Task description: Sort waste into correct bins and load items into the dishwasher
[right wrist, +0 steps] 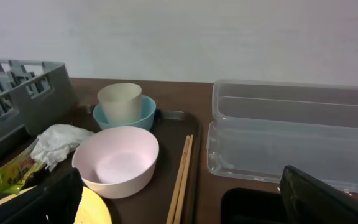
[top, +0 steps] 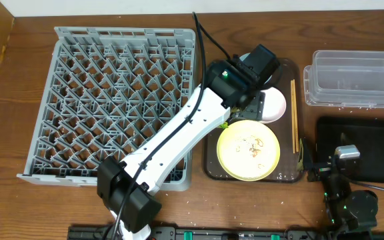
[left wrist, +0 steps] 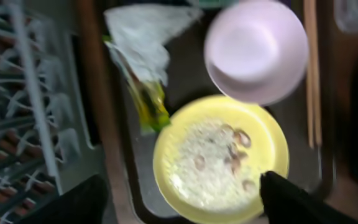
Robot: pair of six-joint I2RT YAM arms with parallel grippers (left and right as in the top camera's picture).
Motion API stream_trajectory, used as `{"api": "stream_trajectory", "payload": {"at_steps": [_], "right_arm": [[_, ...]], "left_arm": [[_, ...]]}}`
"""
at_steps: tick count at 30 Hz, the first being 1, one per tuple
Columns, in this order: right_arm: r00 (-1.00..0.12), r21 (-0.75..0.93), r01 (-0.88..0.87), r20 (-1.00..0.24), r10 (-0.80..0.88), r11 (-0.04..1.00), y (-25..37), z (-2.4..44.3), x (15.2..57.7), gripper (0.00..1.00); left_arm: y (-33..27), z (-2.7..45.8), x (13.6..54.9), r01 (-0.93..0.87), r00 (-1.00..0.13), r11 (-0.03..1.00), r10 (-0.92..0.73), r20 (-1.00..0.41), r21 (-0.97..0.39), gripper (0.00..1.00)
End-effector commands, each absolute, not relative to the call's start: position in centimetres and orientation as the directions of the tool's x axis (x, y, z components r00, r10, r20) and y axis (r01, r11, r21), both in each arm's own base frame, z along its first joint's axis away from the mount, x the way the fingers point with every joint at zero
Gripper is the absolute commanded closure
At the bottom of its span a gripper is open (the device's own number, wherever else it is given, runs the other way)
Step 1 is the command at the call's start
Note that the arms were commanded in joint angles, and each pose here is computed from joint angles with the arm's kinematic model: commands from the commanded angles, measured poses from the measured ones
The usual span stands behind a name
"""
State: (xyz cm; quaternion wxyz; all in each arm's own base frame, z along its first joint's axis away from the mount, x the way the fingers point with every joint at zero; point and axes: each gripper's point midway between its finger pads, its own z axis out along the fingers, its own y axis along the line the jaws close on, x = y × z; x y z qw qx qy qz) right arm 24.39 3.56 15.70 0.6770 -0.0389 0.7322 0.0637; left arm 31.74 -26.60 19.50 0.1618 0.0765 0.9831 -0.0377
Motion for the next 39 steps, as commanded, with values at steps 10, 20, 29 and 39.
{"api": "stream_trajectory", "payload": {"at_steps": [10, 20, 29, 39], "right_arm": [[-0.079, 0.036, -0.133, -0.997, 0.026, 0.990, 3.3, 15.7, 24.4, 0.01], [-0.079, 0.036, -0.133, -0.997, 0.026, 0.990, 3.3, 15.7, 24.4, 0.01], [-0.079, 0.036, -0.133, -0.997, 0.026, 0.990, 3.3, 15.7, 24.4, 0.01], [-0.079, 0.036, -0.133, -0.997, 0.026, 0.990, 3.3, 15.6, 24.4, 0.01]], "left_arm": [[-24.5, 18.5, 35.7, -0.111, -0.860, 0.994, -0.087, -0.502, 0.018, 0.32], [-24.1, 15.5, 35.7, -0.163, -0.856, 0.986, -0.133, -0.500, 0.017, 0.36], [-23.8, 12.7, 35.3, -0.193, -0.858, 0.981, -0.160, -0.488, 0.017, 0.37], [-23.4, 10.7, 34.9, -0.230, -0.854, 0.973, -0.198, -0.482, 0.008, 0.37]]}}
